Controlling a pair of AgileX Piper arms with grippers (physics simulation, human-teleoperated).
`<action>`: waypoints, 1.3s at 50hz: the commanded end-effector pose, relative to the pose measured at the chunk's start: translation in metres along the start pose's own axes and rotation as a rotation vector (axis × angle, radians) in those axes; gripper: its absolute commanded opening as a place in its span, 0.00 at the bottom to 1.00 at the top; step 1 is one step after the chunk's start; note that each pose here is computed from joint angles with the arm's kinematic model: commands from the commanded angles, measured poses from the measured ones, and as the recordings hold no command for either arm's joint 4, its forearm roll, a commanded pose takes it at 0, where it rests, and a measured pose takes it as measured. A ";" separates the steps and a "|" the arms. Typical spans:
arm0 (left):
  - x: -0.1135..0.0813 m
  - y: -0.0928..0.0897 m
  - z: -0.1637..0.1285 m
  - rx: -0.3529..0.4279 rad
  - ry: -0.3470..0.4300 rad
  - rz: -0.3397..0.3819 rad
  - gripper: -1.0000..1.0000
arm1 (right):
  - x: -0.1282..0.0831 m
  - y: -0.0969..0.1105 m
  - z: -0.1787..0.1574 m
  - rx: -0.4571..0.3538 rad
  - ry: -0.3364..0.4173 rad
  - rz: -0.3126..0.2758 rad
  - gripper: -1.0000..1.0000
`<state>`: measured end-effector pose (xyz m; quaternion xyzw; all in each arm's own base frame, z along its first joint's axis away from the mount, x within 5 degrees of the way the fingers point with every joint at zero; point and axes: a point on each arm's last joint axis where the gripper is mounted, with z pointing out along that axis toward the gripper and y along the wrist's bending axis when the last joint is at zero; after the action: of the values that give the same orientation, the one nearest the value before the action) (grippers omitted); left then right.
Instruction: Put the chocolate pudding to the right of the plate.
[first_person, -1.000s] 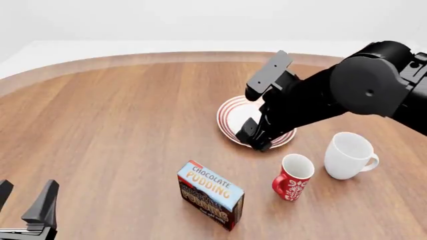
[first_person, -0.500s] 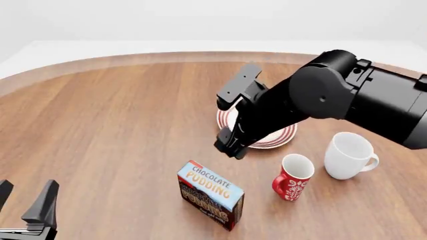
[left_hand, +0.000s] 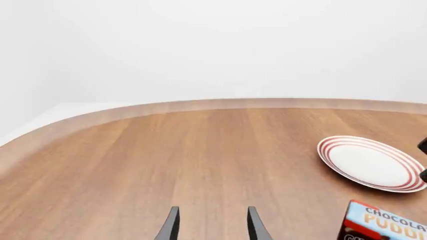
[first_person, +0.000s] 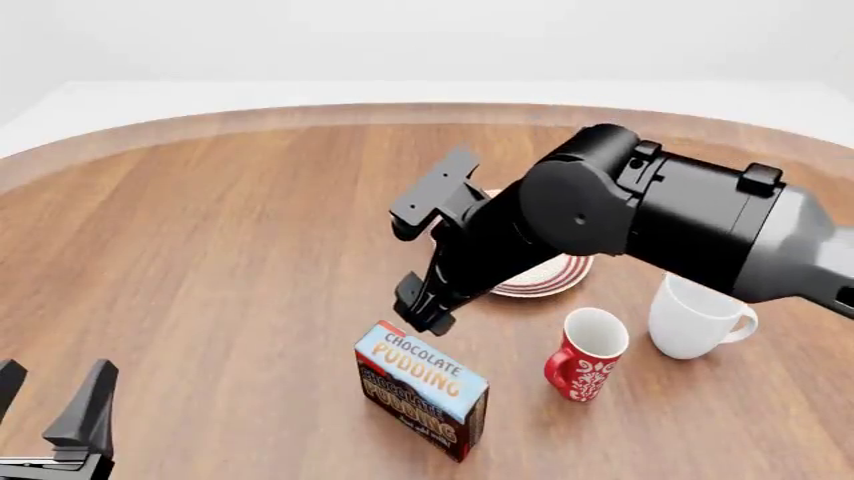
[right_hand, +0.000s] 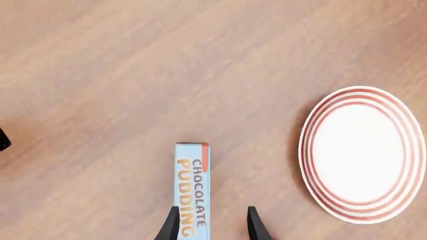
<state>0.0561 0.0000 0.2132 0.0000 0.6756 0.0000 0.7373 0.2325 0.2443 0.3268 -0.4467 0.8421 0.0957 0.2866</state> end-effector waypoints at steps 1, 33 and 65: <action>0.000 0.000 0.000 0.000 0.000 0.000 1.00 | -0.001 0.008 0.011 -0.014 0.008 0.003 1.00; 0.000 0.000 0.000 0.000 0.000 0.000 1.00 | 0.007 0.018 0.053 -0.032 0.052 0.056 1.00; 0.000 0.000 0.000 0.000 0.000 0.000 1.00 | 0.022 0.023 0.080 -0.037 0.089 0.099 1.00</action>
<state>0.0561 0.0000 0.2132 0.0000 0.6756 0.0000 0.7373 0.2357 0.2748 0.2555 -0.4173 0.8702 0.1056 0.2398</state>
